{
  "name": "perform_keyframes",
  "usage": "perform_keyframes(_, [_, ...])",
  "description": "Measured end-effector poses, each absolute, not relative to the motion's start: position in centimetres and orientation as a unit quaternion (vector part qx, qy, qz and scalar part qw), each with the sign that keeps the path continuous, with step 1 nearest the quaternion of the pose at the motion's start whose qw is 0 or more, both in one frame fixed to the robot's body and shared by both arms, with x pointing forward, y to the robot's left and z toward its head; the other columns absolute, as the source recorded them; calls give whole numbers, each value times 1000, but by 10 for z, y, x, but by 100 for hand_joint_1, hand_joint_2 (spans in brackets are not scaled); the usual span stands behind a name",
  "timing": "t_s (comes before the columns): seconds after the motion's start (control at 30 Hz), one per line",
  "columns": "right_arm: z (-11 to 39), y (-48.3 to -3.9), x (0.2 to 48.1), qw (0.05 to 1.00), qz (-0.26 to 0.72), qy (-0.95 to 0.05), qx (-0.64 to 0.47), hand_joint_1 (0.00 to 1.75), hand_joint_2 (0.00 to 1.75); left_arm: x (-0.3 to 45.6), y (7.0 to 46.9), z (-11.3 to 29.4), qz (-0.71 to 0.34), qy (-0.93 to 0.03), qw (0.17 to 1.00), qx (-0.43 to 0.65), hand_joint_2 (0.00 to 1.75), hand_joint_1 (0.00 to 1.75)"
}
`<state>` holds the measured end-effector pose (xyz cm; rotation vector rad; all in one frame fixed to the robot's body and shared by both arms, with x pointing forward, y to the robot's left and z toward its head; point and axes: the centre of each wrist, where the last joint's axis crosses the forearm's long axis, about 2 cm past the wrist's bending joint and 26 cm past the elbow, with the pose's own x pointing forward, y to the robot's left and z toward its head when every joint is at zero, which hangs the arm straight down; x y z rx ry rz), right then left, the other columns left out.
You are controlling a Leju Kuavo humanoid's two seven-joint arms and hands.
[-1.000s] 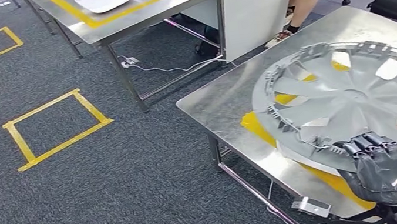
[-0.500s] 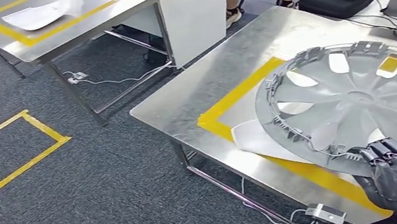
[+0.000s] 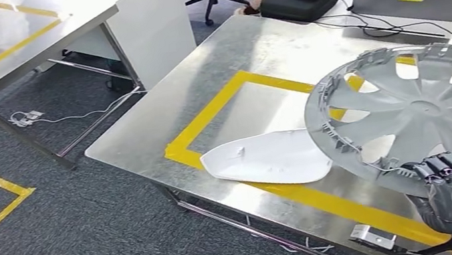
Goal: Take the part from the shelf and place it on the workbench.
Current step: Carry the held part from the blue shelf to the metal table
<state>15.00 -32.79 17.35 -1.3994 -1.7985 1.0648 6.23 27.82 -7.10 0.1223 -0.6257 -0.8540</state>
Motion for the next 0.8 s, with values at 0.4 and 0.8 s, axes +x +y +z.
perform_keyframes(0.4, [175,-328,150,312,402,-677,-532,175,175,59,272,-68,-363,-299,880,63,0,0])
perform_keyframes(0.8, [174,-328,152,328,395,-683,-520,175,175,62,272,-64,-367,-307,876,64,0,0])
